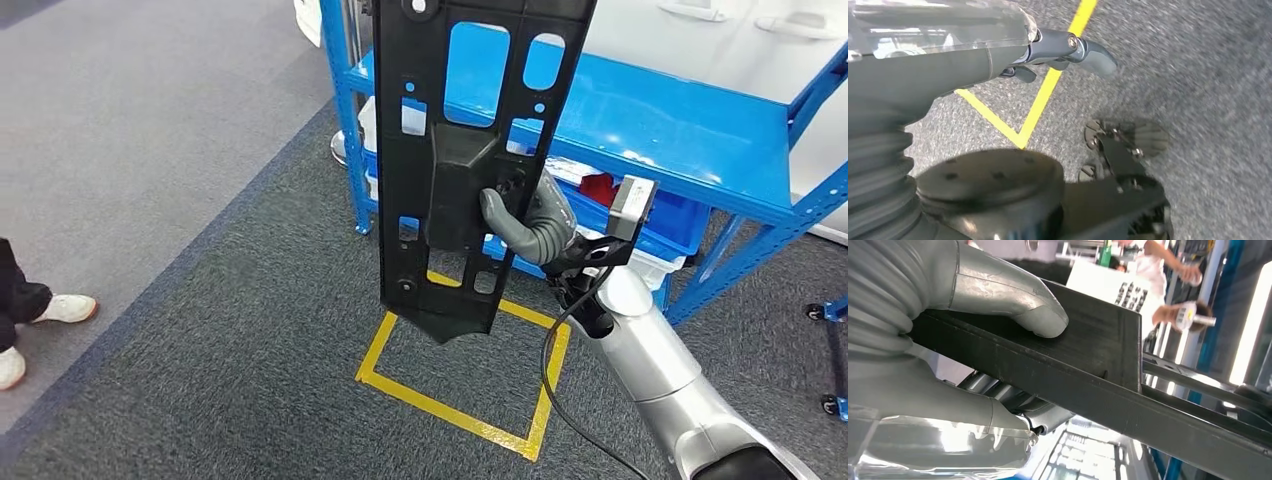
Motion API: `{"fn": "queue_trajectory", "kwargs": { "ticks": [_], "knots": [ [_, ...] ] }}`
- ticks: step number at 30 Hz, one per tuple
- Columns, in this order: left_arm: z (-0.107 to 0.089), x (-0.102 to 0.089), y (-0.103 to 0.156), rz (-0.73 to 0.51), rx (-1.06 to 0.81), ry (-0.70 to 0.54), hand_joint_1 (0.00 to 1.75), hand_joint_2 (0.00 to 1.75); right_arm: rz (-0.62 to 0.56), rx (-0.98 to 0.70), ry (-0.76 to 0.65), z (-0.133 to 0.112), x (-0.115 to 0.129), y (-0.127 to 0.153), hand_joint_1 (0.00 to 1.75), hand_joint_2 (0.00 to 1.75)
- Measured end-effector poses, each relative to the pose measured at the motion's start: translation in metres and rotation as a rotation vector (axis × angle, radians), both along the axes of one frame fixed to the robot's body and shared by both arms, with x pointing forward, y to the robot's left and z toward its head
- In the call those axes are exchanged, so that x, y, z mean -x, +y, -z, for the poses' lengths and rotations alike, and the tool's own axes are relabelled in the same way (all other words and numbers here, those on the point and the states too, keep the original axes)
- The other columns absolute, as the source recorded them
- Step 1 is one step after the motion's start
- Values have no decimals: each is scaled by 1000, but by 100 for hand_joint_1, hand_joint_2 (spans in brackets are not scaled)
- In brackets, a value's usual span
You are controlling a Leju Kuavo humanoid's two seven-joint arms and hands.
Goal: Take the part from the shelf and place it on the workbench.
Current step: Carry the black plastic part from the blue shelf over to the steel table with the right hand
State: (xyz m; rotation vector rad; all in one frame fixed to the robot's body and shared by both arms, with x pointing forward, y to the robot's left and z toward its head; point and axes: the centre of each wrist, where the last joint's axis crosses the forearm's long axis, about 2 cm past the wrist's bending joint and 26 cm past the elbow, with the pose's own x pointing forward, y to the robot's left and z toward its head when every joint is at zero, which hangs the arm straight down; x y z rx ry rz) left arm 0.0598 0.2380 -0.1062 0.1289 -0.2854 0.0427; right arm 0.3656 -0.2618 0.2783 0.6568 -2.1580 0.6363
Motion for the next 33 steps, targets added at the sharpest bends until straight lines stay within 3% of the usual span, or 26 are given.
{"fn": "queue_trajectory", "kwargs": {
  "ticks": [11, 23, 33],
  "knots": [
    [0, -1, 0, 10, -2, 15, 0, 175, 22, -14, 8, 5, 4, -5, 169, 175],
    [0, 0, 1, 34, -11, 46, 0, 175, 64, -19, 21, 27, 28, -18, 169, 175],
    [1, 1, 5, 42, -26, 38, 0, 175, 65, -52, 7, 29, 40, -21, 169, 175]
  ]
}}
